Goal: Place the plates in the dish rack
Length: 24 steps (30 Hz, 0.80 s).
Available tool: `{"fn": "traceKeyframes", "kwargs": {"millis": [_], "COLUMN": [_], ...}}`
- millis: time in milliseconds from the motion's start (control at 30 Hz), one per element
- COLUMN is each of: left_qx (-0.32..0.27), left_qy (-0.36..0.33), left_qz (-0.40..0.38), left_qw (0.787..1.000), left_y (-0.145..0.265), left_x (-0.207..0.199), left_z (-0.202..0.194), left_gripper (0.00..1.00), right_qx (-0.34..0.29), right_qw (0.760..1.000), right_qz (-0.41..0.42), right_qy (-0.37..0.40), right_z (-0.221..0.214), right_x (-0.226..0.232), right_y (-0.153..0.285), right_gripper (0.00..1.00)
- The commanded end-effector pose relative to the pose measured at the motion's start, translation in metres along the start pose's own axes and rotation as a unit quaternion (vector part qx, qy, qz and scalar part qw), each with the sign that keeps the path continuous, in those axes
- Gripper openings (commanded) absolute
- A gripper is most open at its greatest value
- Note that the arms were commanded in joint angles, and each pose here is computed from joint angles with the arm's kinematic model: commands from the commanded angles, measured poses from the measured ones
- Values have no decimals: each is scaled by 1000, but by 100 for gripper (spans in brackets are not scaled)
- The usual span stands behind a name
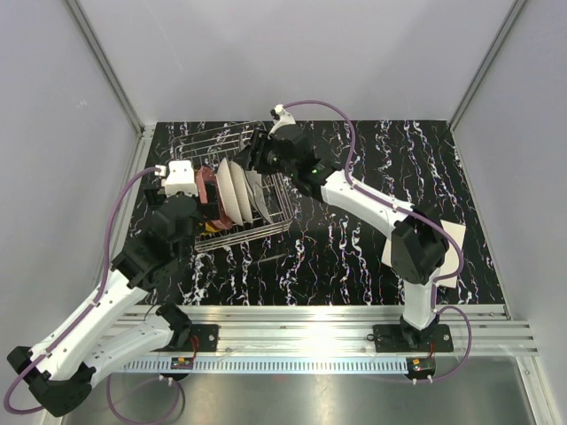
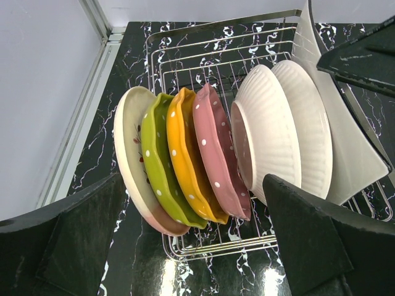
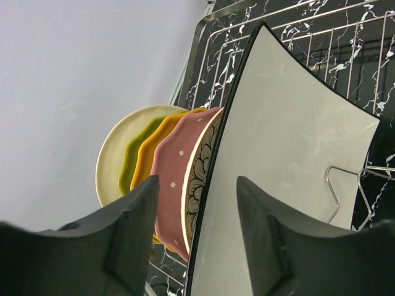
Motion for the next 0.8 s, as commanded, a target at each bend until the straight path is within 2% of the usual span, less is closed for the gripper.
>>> {"fn": "traceKeyframes", "kwargs": {"millis": [0,133,267,367,467,600,667,733,767], "left_qx": [-26,-24,-24,-24,-24,-24,-25,-25,-25], "left_qy": [23,22,21,21,21,23,23,25,24], "left_qz": [-2,-2,1,2,2,5,3,2,0], "left_qw": [999,999,999,999,999,999,999,999,999], "left_y": [3,3,3,3,3,3,3,3,4], "left_x": [3,3,3,3,3,4,4,4,4], "left_z": [14,13,13,13,13,13,14,15,15], "left_gripper": [99,99,99,99,99,99,99,99,99], "right_qx": [-36,-38,-59,-90,-100,-125,-130,-143,-150], "right_qw": [999,999,997,993,991,981,960,938,910], "right_qz": [36,20,-30,-47,-73,-139,-246,-312,-383], "right_qy": [16,32,43,51,58,47,40,39,45], "right_z": [19,24,32,45,46,52,46,41,37], "right_x": [29,31,28,36,21,-9,-49,-70,-88], "right_y": [15,26,43,78,104,167,189,214,230], "right_gripper": [61,79,90,98,100,100,100,100,100]}}
Point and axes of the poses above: each gripper's point midway between its finger pads, its own y axis back along the fingers, its own x axis along the line the jaws close on, z = x × y, the point moved 10 cm from there along y, back along the fingers, and after that the axes turned 10 degrees about -y, right-handed, at the moved point
